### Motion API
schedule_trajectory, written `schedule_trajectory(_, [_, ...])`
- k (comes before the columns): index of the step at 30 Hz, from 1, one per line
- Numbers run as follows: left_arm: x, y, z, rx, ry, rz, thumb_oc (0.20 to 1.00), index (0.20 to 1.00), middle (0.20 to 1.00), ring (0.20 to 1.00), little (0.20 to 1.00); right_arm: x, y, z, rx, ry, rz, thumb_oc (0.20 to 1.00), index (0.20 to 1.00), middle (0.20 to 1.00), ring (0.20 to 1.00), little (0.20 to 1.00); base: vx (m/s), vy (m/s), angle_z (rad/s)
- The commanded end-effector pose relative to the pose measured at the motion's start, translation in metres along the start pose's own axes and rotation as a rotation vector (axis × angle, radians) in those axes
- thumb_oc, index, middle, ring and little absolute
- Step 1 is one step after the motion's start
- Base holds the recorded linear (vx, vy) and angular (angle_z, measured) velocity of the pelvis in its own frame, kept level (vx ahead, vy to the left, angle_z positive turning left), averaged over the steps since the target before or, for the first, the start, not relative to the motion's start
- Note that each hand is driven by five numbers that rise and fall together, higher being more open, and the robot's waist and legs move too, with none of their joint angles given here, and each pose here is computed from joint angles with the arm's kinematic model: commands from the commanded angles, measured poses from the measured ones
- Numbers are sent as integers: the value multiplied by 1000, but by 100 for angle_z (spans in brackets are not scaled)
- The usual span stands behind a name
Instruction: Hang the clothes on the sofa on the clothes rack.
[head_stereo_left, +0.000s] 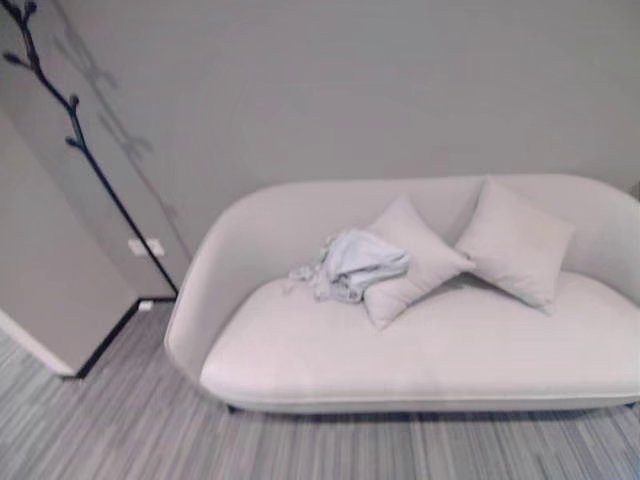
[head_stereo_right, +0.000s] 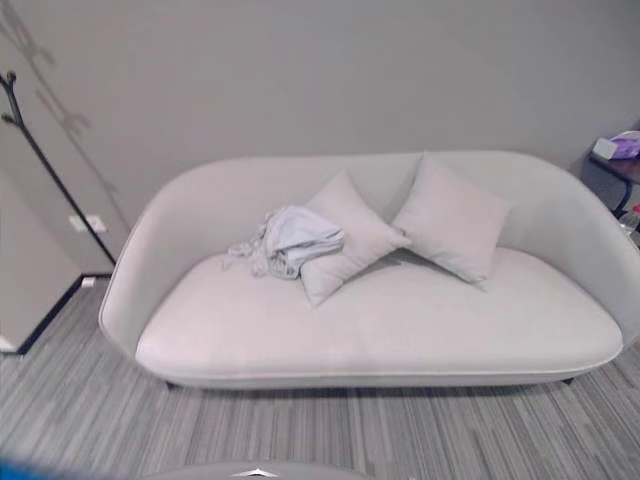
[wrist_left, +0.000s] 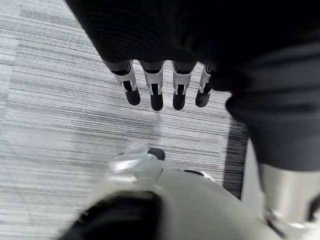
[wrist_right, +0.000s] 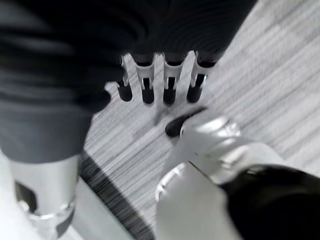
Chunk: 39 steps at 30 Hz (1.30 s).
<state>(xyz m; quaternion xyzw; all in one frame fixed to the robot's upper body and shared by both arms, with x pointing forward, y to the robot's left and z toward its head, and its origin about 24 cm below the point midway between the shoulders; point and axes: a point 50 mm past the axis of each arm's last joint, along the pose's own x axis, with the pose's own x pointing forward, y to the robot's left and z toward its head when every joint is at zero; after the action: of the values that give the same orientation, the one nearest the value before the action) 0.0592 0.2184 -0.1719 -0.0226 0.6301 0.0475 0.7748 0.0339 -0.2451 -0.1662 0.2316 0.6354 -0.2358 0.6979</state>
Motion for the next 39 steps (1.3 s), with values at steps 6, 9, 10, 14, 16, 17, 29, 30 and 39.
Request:
schedule_trajectory(6, [3, -27, 1, -403, -31, -26, 1000, 1000, 1000, 1000, 1000, -5, -2, 20, 0, -20, -25, 1000, 1000, 1000, 1000, 1000, 215, 163, 19])
schedule_trajectory(9, [4, -28, -1, -451, -17, -6, 1000, 1000, 1000, 1000, 1000, -5, -3, 21, 14, -25, -34, 1000, 1000, 1000, 1000, 1000, 244, 212, 31])
schedule_trajectory(10, [3, -29, -7, -465, 3, -11, 1000, 1000, 1000, 1000, 1000, -5, -5, 18, 15, -12, -38, 1000, 1000, 1000, 1000, 1000, 554, 384, 33])
schedule_trajectory(14, [2, -16, -8, -410, -1, 17, 1000, 1000, 1000, 1000, 1000, -4, -7, 3, 3, 43, -38, 1000, 1000, 1000, 1000, 1000, 512, 335, -9])
schedule_trajectory(16, [2, -10, 2, -290, -27, 17, 1000, 1000, 1000, 1000, 1000, -2, 0, -2, -43, 59, -8, 1000, 1000, 1000, 1000, 1000, 290, 218, -21])
schedule_trajectory(17, [2, -10, 2, -290, -27, 17, 1000, 1000, 1000, 1000, 1000, -2, 1, -1, -43, 59, -8, 1000, 1000, 1000, 1000, 1000, 289, 270, -21])
schedule_trajectory(29, [0, 4, 10, 96, -15, 40, 1000, 1000, 1000, 1000, 1000, 4, 58, 27, -250, -104, 147, 1000, 1000, 1000, 1000, 1000, 262, 250, -20])
schedule_trajectory(30, [0, 3, 11, 105, -13, 38, 1000, 1000, 1000, 1000, 1000, 4, 58, 26, -248, -104, 150, 1000, 1000, 1000, 1000, 1000, 311, -7, -26])
schedule_trajectory(39, [2, -8, 18, 172, -44, 8, 1000, 1000, 1000, 1000, 1000, 5, 59, 19, -199, -83, 167, 1000, 1000, 1000, 1000, 1000, 183, -66, 2])
